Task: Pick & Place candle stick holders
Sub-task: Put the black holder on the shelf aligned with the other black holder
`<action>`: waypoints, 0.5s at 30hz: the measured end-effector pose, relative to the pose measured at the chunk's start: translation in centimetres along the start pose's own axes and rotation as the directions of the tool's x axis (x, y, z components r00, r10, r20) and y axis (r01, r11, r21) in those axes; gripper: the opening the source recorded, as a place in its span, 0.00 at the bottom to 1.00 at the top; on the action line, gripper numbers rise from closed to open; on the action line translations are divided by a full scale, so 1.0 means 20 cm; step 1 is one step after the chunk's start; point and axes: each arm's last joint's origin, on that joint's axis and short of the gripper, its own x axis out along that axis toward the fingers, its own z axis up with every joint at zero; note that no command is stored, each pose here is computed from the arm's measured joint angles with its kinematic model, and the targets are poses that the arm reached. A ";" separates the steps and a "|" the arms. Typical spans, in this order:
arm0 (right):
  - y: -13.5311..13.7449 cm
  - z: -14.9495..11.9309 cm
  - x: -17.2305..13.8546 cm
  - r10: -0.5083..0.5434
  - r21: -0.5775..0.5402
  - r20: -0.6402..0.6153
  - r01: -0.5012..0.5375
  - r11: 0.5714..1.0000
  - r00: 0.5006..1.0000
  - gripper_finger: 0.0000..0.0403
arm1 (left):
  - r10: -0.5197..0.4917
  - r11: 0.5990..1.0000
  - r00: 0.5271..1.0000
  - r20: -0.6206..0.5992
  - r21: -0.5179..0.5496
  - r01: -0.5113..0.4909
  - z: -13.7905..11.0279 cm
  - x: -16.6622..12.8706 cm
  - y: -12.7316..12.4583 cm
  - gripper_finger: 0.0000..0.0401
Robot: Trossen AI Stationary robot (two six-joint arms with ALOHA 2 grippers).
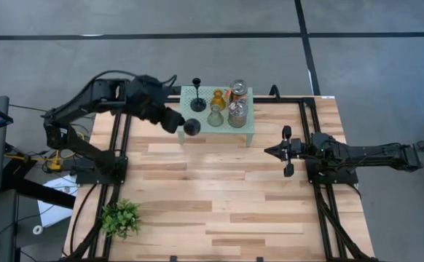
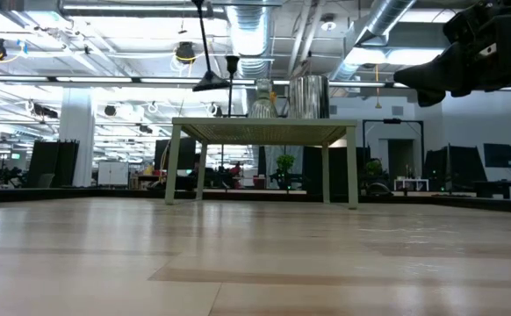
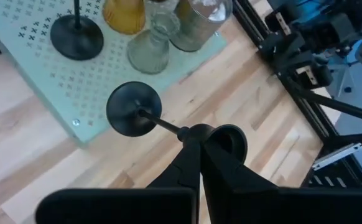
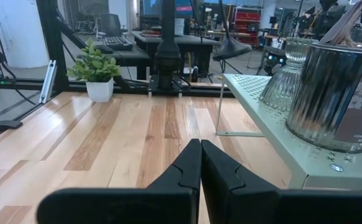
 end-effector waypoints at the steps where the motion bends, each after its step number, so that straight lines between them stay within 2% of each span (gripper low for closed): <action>1: 0.00 0.00 0.00 0.000 0.000 0.000 0.000 1.000 1.000 0.00 | 0.002 1.000 1.000 -0.004 0.002 -0.002 0.02 0.01 0.01 0.00; 15: 0.00 0.00 0.00 0.000 -0.003 0.000 0.000 1.000 1.000 0.00 | 0.007 1.000 0.995 -0.098 -0.021 -0.009 0.20 0.22 0.18 0.01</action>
